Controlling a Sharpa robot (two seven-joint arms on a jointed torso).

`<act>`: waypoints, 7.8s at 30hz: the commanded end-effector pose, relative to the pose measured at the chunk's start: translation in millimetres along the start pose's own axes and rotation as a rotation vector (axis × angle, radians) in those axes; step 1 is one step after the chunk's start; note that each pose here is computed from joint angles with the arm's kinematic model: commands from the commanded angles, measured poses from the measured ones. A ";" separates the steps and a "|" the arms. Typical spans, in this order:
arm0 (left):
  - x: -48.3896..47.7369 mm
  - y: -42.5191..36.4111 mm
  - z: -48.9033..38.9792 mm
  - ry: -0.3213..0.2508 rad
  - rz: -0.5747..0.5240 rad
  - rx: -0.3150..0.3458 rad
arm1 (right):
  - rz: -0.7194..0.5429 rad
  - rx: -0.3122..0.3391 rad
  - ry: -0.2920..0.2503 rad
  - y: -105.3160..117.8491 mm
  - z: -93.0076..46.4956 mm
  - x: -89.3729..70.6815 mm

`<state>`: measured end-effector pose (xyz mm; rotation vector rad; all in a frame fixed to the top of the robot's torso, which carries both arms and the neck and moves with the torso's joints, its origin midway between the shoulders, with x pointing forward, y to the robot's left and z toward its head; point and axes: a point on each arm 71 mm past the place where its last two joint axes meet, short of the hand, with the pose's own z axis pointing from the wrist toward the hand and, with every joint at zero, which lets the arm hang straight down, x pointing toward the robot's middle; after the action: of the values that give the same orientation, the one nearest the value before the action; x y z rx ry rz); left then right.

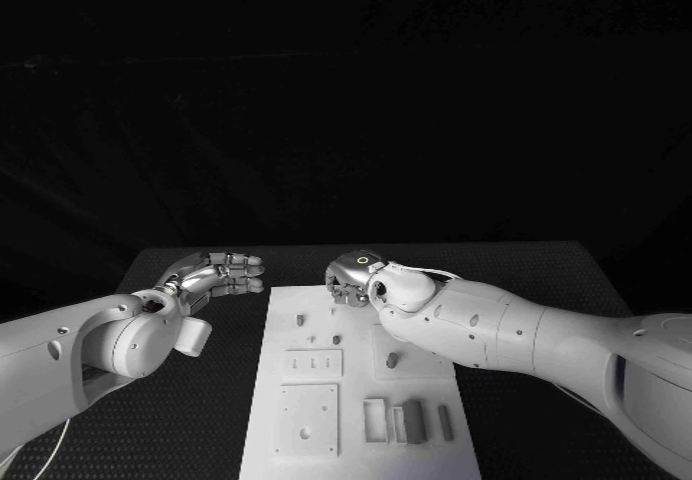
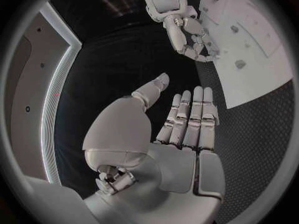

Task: Assemble the parts on the task board

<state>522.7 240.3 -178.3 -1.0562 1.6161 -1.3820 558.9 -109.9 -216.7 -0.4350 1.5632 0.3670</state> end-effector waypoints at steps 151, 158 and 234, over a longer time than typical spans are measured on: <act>-0.7 -0.1 4.3 0.015 0.001 -0.003 | 0.087 0.094 0.109 -49.5 9.1 1.5; -0.9 -0.1 4.2 0.014 0.001 -0.003 | 0.091 0.093 0.113 -46.5 9.1 1.5; -0.4 0.7 6.3 0.018 0.001 -0.007 | 0.081 0.113 0.125 -42.1 12.9 7.1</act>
<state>528.9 240.8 -180.7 -1.0612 1.6292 -1.3692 591.0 -140.5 -222.0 -0.2985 1.7224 0.3299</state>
